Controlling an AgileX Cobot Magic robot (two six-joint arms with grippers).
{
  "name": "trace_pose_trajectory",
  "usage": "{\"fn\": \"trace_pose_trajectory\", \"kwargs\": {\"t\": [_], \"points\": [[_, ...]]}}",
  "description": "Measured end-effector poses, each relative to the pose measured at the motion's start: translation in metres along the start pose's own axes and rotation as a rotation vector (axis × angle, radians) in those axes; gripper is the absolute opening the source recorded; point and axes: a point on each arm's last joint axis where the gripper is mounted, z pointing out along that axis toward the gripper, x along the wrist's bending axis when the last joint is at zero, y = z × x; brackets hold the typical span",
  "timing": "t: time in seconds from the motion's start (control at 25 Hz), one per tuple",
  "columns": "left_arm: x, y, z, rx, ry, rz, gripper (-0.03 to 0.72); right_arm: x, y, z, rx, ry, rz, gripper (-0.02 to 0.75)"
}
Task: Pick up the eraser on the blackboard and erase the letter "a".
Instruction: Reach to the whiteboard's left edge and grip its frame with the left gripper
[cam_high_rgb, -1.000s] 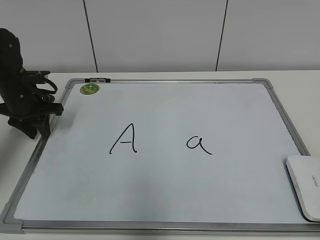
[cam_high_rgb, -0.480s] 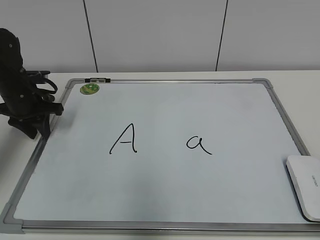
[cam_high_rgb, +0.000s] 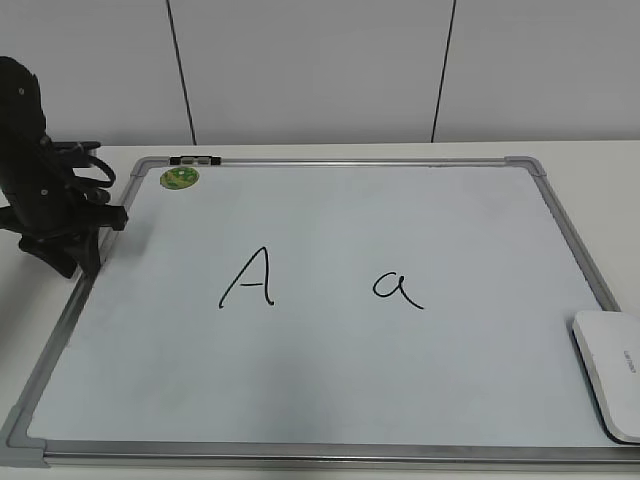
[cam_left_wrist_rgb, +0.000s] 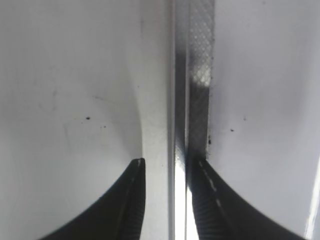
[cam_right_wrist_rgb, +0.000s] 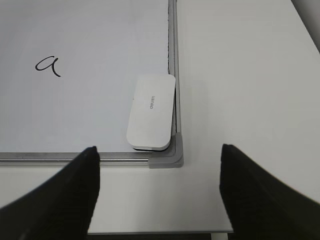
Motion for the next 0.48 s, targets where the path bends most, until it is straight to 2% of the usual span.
{"fn": "trace_pose_trajectory", "kwargs": {"t": [0.32, 0.48], "points": [[-0.0005, 0.0, 0.0, 0.0, -0.006, -0.004, 0.085, 0.0, 0.0, 0.0, 0.0, 0.0, 0.0, 0.555], [-0.0008, -0.0001, 0.0, 0.001, -0.008, -0.006, 0.061, 0.0, 0.0, 0.0, 0.0, 0.0, 0.0, 0.555]]}}
